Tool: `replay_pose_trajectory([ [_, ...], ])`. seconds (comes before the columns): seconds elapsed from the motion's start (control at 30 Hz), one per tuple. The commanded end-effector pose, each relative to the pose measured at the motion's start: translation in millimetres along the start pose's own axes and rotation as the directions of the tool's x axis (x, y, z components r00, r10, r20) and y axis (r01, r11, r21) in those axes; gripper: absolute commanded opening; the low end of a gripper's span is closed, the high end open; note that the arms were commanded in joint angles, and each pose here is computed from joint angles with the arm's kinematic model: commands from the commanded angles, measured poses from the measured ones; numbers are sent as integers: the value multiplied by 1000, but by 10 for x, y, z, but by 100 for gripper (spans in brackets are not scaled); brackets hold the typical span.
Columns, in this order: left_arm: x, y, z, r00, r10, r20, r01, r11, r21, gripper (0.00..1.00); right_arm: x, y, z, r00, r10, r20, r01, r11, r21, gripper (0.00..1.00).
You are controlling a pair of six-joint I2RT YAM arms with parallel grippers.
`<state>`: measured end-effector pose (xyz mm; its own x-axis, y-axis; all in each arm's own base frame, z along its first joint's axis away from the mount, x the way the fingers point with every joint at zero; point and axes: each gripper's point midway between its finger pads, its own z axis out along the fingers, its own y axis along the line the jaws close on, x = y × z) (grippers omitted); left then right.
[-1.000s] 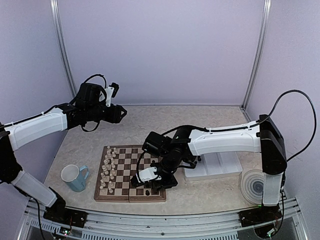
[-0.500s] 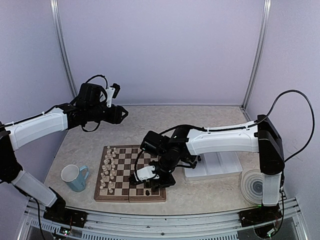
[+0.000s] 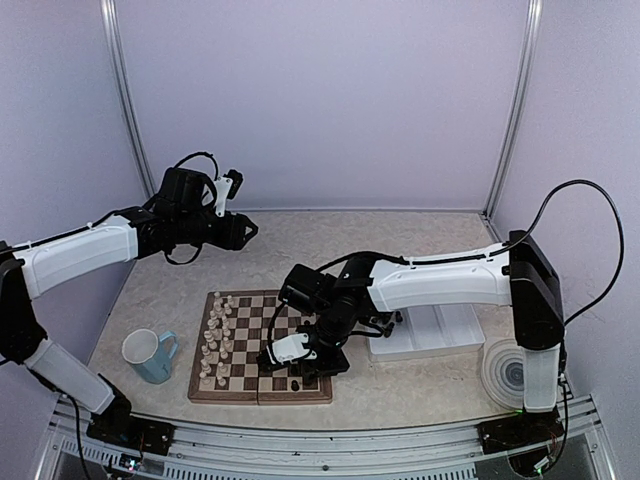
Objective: Set up the chess pieces on the board
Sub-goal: Adjust the pawn at g7.
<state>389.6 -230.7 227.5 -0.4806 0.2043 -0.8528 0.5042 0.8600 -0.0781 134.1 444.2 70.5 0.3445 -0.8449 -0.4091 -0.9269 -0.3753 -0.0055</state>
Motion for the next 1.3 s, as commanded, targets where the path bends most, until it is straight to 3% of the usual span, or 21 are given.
replay_pose_trajectory([
  [0.0, -91, -44, -6, 1000, 12, 12, -13, 1000, 18, 61, -10, 76, 44, 1000, -6, -11, 6, 1000, -25, 13],
  [0.4, -64, -55, 26, 1000, 13, 0, -13, 1000, 25, 62, 30, 101, 35, 1000, -4, -19, 3, 1000, -27, 14],
  [0.6, -59, -60, 31, 1000, 12, -3, -12, 1000, 29, 62, 32, 115, 37, 1000, -5, -19, 5, 999, -33, 22],
  [0.83, -60, -60, 26, 1000, 12, -2, -12, 1000, 28, 62, 0, 128, 2, 1000, -3, -10, 3, 999, -43, 24],
  [0.97, -51, -59, 35, 1000, 14, -6, -14, 1000, 28, 62, -146, 151, -262, 999, -40, 29, 41, 998, -36, 28],
  [1.1, -51, -30, 38, 1000, 12, -5, -12, 1000, 11, 62, -308, 197, -695, 986, -81, 149, 88, 995, -43, 39],
  [1.27, -66, -21, 18, 1000, 18, 10, -18, 1000, 6, 62, -4, -168, -1137, 977, 20, 213, -27, 999, 26, 39],
])
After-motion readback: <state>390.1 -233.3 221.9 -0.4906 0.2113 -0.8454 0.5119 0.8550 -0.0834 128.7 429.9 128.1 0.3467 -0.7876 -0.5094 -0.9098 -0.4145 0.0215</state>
